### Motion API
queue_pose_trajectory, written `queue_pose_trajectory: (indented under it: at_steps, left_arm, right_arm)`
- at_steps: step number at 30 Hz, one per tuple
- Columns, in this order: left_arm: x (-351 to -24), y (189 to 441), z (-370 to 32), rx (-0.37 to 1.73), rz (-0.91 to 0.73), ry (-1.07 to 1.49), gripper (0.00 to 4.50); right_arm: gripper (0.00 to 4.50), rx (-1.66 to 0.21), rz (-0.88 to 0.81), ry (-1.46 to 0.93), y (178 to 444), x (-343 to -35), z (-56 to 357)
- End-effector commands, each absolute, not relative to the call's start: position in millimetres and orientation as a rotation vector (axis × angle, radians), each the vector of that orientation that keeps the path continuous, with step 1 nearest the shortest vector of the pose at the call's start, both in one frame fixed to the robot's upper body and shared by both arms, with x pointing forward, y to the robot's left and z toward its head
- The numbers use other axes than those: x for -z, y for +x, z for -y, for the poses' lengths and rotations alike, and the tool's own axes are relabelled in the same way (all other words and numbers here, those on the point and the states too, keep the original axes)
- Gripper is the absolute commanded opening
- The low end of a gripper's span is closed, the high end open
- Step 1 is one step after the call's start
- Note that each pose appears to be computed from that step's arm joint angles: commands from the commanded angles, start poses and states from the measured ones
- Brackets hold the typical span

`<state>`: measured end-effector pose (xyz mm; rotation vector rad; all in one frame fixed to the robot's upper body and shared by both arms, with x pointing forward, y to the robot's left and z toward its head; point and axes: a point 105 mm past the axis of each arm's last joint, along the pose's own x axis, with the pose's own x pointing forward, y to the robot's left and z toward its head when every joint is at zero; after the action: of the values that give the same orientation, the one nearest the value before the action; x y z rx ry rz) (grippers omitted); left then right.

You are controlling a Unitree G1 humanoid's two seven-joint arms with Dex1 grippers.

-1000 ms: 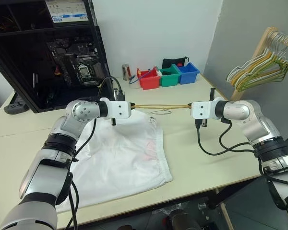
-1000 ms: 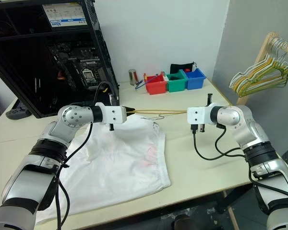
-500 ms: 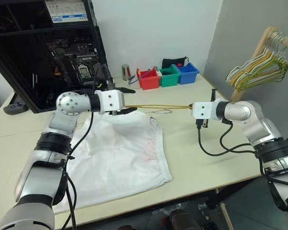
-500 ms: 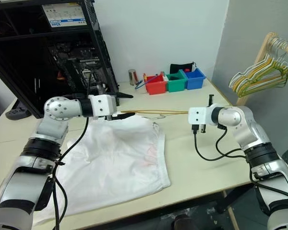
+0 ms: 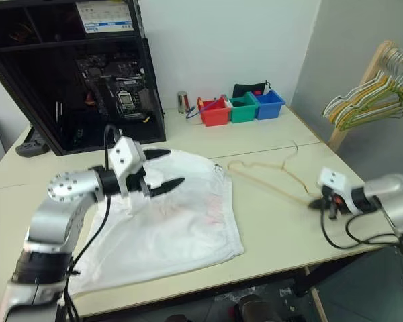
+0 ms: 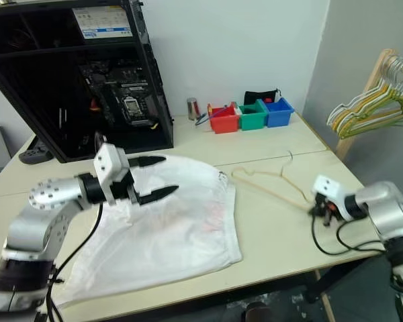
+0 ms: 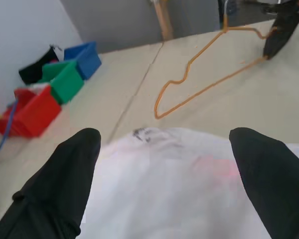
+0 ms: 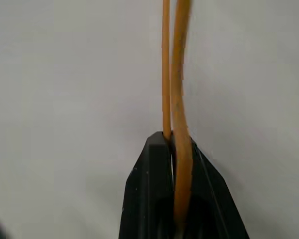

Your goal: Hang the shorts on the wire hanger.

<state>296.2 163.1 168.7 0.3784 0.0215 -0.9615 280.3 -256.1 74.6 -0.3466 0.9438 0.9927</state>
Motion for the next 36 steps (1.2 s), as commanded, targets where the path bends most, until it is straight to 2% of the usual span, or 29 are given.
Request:
queue_pose_trajectory:
  at_steps: [1,5,11,23,29,32,36]
  left_arm:
    - [-166.6,278.2,-158.5,0.928,-0.016,0.339,4.42]
    - [-145.7,250.8,-155.9,0.920,-0.095,0.278,4.42]
    - [-136.0,237.0,-161.6,0.904,-0.148,0.260,4.42]
    - [-131.0,235.5,-162.5,0.915,-0.159,0.288,4.42]
    - [-130.5,235.9,-160.1,0.926,-0.153,0.301,4.42]
    - [-132.3,238.5,-157.7,0.936,-0.140,0.321,4.42]
    - [-136.1,241.1,-158.2,0.936,-0.127,0.337,4.42]
  right_arm:
    - [0.00,-1.045,-1.037,-0.129,252.7,-86.6,253.4]
    - [0.00,-0.981,-1.161,0.103,229.2,-75.0,262.8]
    - [0.00,-0.926,-1.255,0.189,207.7,-60.5,271.9]
    - [0.00,-1.081,-1.161,0.425,214.2,-92.5,225.6]
    - [0.00,-1.081,-1.171,0.448,216.3,-84.8,214.3]
    - [0.00,-1.033,-1.200,0.487,222.1,-66.1,207.3]
    - [0.00,-1.006,-1.229,0.542,224.7,-58.3,199.8]
